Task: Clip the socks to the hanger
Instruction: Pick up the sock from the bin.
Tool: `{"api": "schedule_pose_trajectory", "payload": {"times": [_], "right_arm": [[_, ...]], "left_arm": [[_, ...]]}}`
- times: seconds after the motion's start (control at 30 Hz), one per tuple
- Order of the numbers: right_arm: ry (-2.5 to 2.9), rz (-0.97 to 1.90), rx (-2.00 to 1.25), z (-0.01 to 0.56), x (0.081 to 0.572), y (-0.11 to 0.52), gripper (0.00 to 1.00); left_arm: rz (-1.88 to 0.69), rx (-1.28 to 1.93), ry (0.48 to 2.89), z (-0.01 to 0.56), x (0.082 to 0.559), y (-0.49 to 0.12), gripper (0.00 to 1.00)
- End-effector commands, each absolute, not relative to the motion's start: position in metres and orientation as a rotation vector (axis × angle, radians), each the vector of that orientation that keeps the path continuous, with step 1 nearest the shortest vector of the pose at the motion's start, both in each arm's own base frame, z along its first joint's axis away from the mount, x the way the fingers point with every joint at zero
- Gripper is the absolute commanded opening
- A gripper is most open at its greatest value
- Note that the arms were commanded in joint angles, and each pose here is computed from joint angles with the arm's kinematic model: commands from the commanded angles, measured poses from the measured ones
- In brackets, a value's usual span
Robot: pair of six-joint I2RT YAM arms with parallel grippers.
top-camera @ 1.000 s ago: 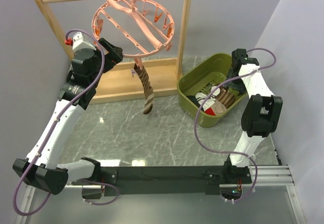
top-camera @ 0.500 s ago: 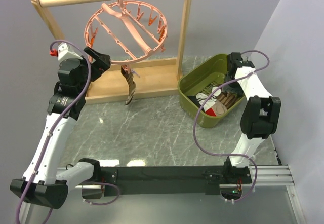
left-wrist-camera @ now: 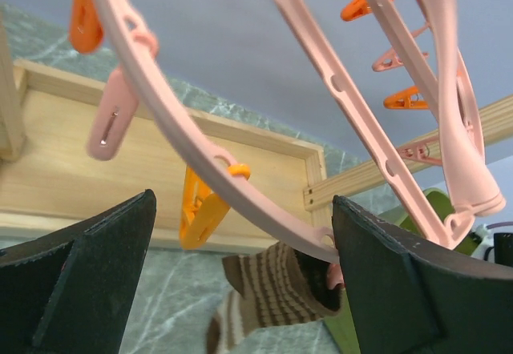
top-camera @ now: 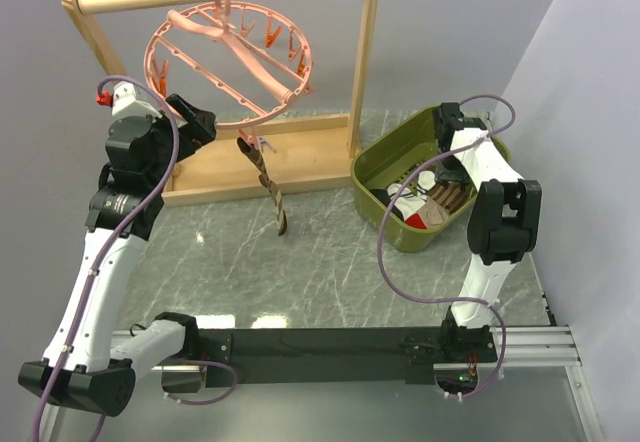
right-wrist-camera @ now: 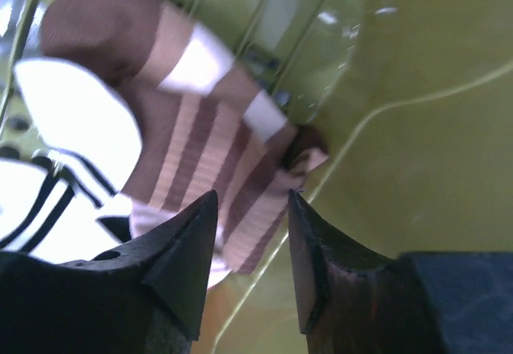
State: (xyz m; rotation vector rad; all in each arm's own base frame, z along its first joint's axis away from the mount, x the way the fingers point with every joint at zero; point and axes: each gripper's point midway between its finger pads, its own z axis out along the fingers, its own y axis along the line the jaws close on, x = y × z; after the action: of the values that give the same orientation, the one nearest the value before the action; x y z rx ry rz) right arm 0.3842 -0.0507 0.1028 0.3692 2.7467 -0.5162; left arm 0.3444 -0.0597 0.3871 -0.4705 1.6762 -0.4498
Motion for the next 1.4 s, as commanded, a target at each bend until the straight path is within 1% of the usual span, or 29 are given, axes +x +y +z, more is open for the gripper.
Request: {"api": "schedule_pose_trajectory", "payload": {"times": [0.0,0.03,0.13,0.2,0.23,0.33,0.37,0.47,0.5,0.6,0.73,0.83,0.93,1.07,1.13,1.17,1.2,1.23,1.27,1.3,1.33,1.37], "right_arm": [[2.652,-0.687,0.401,0.125,0.397,-0.072,0.48],[2.651,-0.723,0.412,0.126,0.395,-0.075,0.51],[2.68,-0.725,0.418,0.108,0.391,-0.069,0.51],[2.707,-0.763,0.416,0.091,0.384,-0.066,0.48],[2.703,-0.799,0.426,0.086,0.384,-0.066,0.34],[2.703,-0.799,0.464,0.092,0.382,-0.062,0.11],[2.675,-0.768,0.466,0.104,0.386,-0.058,0.0],[2.593,-0.705,0.501,0.138,0.392,-0.054,0.0],[2.541,-0.638,0.519,0.16,0.4,-0.049,0.0],[2.45,-0.487,0.527,0.2,0.414,-0.036,0.0],[2.327,-0.353,0.484,0.258,0.419,-0.019,0.0],[2.238,-0.222,0.46,0.296,0.421,0.0,0.0],[2.153,-0.08,0.444,0.324,0.419,0.023,0.0],[2.112,0.144,0.493,0.335,0.412,0.049,0.0],[2.044,0.254,0.518,0.352,0.411,0.06,0.0],[2.053,0.332,0.487,0.35,0.409,0.072,0.0],[1.968,0.399,0.448,0.373,0.41,0.079,0.0],[1.933,0.435,0.416,0.38,0.409,0.084,0.0],[1.935,0.452,0.392,0.369,0.409,0.089,0.0],[1.839,0.515,0.335,0.392,0.408,0.096,0.0],[1.843,0.524,0.321,0.382,0.407,0.098,0.0],[1.819,0.542,0.293,0.386,0.405,0.101,0.0]], "left_arm": [[-0.378,-0.37,1.722,0.381,0.326,-0.054,0.96],[-0.371,-0.362,1.724,0.377,0.326,-0.054,0.96],[-0.351,-0.34,1.726,0.375,0.323,-0.052,0.96],[-0.345,-0.331,1.716,0.377,0.32,-0.05,0.96],[-0.343,-0.326,1.704,0.379,0.318,-0.049,0.96],[-0.324,-0.332,1.691,0.38,0.312,-0.044,0.96],[-0.325,-0.329,1.68,0.383,0.309,-0.043,0.96],[-0.322,-0.287,1.697,0.383,0.302,-0.045,0.96],[-0.321,-0.268,1.716,0.379,0.302,-0.047,0.96],[-0.333,-0.217,1.748,0.372,0.303,-0.054,0.95],[-0.47,-0.119,1.741,0.378,0.299,-0.079,0.93],[-0.58,-0.03,1.674,0.393,0.288,-0.098,0.93],[-0.63,0.096,1.62,0.403,0.28,-0.112,0.93],[-0.701,0.238,1.544,0.426,0.268,-0.131,0.92],[-0.729,0.268,1.495,0.438,0.268,-0.137,0.92],[-0.769,0.291,1.482,0.442,0.265,-0.143,0.92],[-0.793,0.303,1.469,0.446,0.265,-0.149,0.92],[-0.813,0.302,1.47,0.446,0.272,-0.154,0.91],[-0.837,0.29,1.485,0.446,0.276,-0.16,0.91],[-0.845,0.285,1.48,0.453,0.276,-0.171,0.91],[-0.839,0.281,1.519,0.446,0.288,-0.181,0.9],[-0.84,0.282,1.524,0.453,0.287,-0.19,0.9]]}}
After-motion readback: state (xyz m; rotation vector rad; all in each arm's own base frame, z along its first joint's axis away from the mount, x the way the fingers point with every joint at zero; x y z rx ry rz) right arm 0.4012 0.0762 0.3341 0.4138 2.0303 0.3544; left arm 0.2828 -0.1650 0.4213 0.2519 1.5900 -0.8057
